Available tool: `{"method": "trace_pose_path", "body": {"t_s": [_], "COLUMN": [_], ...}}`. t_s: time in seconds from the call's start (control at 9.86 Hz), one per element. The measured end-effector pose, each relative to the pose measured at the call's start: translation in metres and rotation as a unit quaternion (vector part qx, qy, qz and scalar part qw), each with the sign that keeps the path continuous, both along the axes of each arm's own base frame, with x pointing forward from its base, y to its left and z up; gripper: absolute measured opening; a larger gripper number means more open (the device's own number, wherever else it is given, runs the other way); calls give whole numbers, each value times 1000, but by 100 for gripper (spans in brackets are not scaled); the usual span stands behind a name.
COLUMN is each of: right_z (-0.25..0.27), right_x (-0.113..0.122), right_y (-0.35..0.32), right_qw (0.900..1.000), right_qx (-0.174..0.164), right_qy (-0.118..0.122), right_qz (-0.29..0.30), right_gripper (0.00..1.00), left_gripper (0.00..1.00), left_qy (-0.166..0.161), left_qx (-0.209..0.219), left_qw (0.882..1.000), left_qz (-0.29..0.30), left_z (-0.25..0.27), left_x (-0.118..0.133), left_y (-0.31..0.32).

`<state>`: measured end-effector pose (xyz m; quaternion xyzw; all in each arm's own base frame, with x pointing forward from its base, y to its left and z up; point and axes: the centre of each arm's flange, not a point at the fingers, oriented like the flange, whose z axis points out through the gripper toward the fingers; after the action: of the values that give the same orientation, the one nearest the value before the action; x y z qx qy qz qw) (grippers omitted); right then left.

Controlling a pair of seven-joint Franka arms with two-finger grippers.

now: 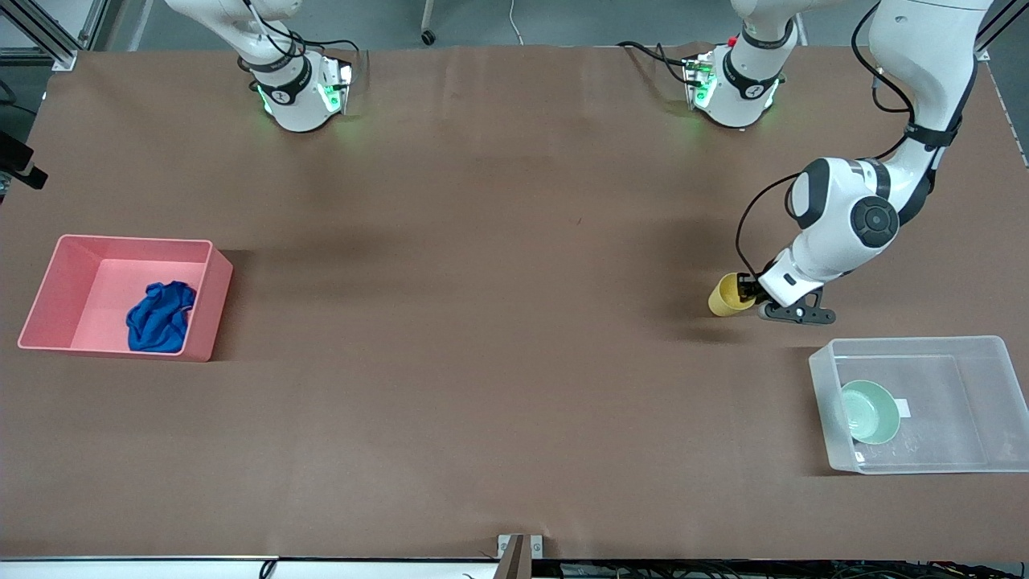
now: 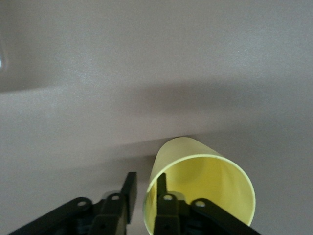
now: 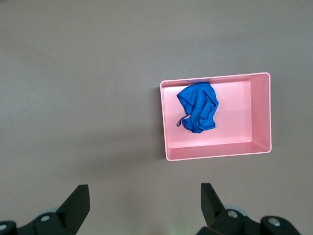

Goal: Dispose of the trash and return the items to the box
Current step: 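Grasp the yellow cup with the left gripper and lift it, then carry the yellow cup over the clear box and lower it into the bowl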

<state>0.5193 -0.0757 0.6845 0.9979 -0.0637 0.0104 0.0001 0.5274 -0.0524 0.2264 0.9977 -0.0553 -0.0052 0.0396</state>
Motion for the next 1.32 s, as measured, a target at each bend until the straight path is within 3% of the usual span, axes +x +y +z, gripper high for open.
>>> {"method": "trace_pose_path", "body": {"t_s": [0.1,0.41,0.61,1.01,1.32], "right_z": [0,0,0,0,0], "right_x": [0,0,0,0,0], "right_y": [0,0,0,0,-1], "right_qw": [1000,1000,1000,1000,1000], "right_qx": [0,0,0,0,0], "right_qy": [0,0,0,0,1], "right_qz": [0,0,0,0,-1], "right_gripper": [100,100,100,100,100], "left_gripper": [3,3,3,3,3], "left_qy": [-2,-9,-33,-24,-60], "left_qx": [0,-1,-1,7,-5], "left_qw": [1000,1000,999,1000,998], "left_qz": [-1,0,2,7,11], "left_z": [1,6,27,144,213], "left_x": [0,5,19,82,139], "left_y": [-1,-1,0,10,51]}}
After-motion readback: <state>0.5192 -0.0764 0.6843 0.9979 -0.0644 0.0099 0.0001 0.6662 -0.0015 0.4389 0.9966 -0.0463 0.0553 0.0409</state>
